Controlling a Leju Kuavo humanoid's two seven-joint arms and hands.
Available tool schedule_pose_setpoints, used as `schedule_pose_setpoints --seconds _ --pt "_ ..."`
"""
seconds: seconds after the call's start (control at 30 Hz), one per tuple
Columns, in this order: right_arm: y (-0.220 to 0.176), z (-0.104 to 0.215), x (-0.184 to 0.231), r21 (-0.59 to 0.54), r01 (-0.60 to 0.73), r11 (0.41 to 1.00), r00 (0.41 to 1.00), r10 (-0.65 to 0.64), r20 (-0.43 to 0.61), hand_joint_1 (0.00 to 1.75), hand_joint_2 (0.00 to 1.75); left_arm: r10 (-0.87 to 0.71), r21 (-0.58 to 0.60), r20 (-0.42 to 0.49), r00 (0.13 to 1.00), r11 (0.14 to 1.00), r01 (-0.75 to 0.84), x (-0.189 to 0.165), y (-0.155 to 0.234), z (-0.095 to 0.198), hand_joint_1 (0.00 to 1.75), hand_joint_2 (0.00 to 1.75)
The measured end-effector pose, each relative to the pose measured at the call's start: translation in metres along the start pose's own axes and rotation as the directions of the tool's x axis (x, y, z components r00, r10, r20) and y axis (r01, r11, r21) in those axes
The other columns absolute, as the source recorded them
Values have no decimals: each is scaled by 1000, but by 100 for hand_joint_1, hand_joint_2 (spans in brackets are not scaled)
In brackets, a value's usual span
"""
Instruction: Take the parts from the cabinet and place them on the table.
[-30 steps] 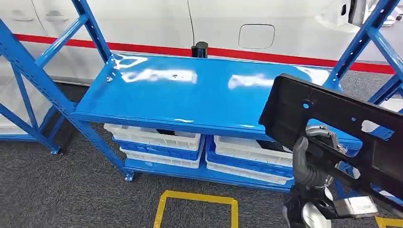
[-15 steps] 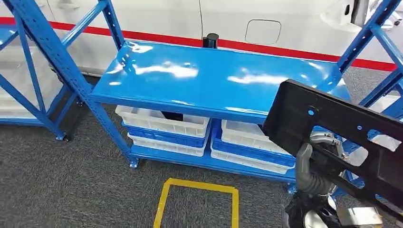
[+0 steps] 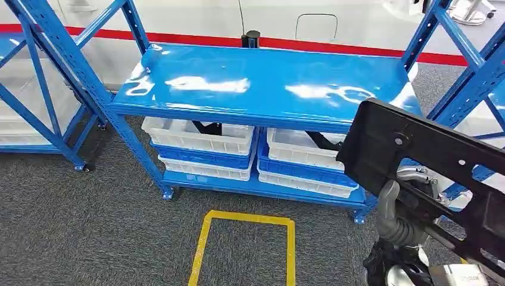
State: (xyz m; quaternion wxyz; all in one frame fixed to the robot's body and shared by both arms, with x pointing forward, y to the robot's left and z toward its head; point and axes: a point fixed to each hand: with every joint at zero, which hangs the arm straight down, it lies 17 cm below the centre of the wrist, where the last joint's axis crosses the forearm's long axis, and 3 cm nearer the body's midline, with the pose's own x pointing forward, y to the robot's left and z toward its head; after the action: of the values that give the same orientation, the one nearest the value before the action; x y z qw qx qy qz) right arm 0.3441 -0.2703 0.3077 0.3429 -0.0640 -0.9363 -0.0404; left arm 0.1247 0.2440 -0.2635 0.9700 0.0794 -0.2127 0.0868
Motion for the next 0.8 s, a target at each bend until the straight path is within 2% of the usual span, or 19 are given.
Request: schedule_pose_setpoints --seconds 0.8 --pt "2 -2 0 18 20 1000 1000 -20 -5 175 175 -101 -16 8 995 995 101 -3 1 0 0 175"
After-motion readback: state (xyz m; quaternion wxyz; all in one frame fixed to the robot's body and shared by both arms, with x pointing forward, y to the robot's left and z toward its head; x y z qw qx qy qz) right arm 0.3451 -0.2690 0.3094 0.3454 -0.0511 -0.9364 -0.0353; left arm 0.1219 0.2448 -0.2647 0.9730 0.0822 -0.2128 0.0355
